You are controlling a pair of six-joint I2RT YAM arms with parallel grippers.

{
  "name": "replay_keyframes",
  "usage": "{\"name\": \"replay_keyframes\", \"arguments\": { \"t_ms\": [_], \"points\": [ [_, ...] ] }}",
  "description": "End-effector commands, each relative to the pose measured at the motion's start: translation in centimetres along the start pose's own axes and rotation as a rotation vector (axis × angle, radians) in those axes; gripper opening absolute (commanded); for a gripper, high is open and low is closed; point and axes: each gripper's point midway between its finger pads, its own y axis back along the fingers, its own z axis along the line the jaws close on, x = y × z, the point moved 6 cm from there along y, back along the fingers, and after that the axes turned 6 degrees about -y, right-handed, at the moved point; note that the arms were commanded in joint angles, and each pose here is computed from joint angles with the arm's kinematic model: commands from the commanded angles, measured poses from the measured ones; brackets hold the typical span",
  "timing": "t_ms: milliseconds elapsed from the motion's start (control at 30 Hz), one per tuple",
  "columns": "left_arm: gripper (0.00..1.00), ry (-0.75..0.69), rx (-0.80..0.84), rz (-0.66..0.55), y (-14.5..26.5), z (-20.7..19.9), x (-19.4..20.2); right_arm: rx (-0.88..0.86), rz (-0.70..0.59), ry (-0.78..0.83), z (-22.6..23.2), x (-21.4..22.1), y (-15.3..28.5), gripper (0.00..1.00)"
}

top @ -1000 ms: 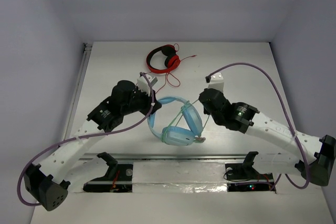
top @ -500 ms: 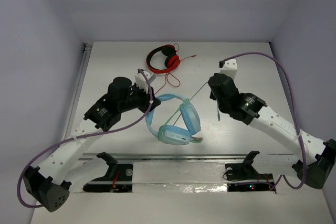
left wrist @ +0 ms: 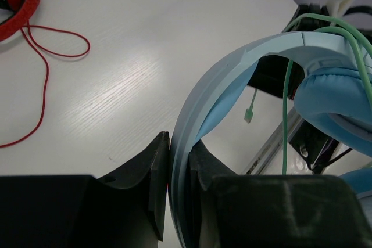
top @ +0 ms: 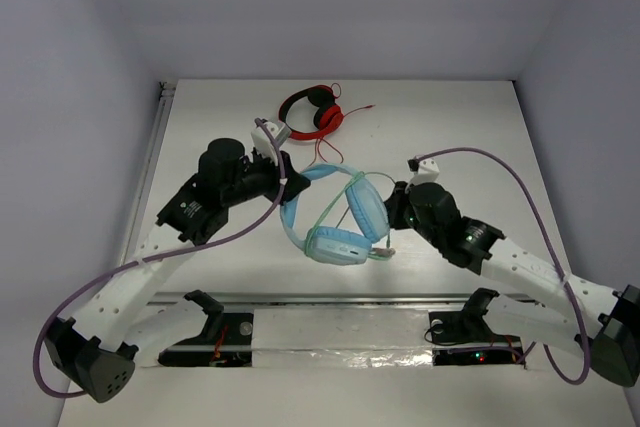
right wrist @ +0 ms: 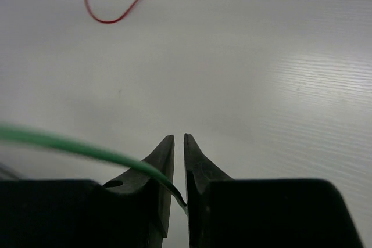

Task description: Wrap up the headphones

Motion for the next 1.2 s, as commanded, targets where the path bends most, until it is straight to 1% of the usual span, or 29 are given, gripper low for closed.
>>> {"name": "replay_keyframes", "arguments": {
  "t_ms": [0,33,100,133,167,233,400,467,567,700,767,900,933,1033,1067,1167],
  "points": [
    [0.0,0.032,0.048,-0.223,0.9,-1.6,-5.9,-0.309,-0.112,-0.127,4.1,-2.4,1.2,0.19],
    [0.0,0.042,0.032,-0.23,0.8,-1.4,-6.1,-0.34,-0.089,-0.13,4.1,-1.6,1.1,0.2],
    [0.0,0.063,0.026,-0.247,0.8,-1.4,-6.4,-0.397,-0.111,-0.147,4.6,-1.7,1.2,0.21],
    [0.0,0.07,0.02,-0.257,0.9,-1.4,-6.6,-0.409,-0.093,-0.142,4.4,-0.9,1.0,0.21],
    [0.0,0.076,0.019,-0.27,0.9,-1.4,-6.8,-0.439,-0.109,-0.146,4.8,-1.0,1.0,0.21],
    [0.0,0.091,0.015,-0.282,0.9,-1.4,-7.1,-0.46,-0.089,-0.142,4.8,-0.4,0.7,0.23],
    [0.0,0.108,-0.009,-0.295,1.0,-1.2,-7.6,-0.471,-0.081,-0.172,4.4,0.5,0.6,0.23],
    [0.0,0.121,-0.025,-0.317,1.1,-1.1,-8.0,-0.471,-0.086,-0.184,4.1,0.8,0.9,0.22],
    [0.0,0.14,-0.039,-0.341,1.1,-1.0,-8.3,-0.443,-0.061,-0.198,3.1,2.0,0.9,0.22],
    [0.0,0.185,-0.016,-0.388,0.5,-1.1,-9.2,-0.479,-0.031,-0.233,3.2,2.6,1.3,0.22],
    [0.0,0.2,-0.003,-0.4,0.0,-1.0,-9.4,-0.472,-0.029,-0.246,3.2,2.6,1.2,0.2],
    [0.0,0.228,-0.017,-0.427,-0.4,-0.8,-9.9,-0.457,-0.013,-0.263,2.9,3.0,1.2,0.18],
    [0.0,0.243,-0.033,-0.438,-0.4,-0.5,-10.0,-0.463,-0.018,-0.273,2.8,3.0,1.4,0.12],
    [0.0,0.272,-0.05,-0.462,-0.8,-0.2,-10.0,-0.48,-0.02,-0.331,2.6,3.4,1.6,0.05],
    [0.0,0.291,-0.051,-0.474,-1.0,-0.1,-10.1,-0.505,-0.034,-0.351,2.9,3.1,1.9,0.04],
    [0.0,0.334,-0.07,-0.509,-1.4,0.4,-10.2,-0.559,-0.014,-0.403,3.3,3.6,2.1,0.03]
  ]
}}
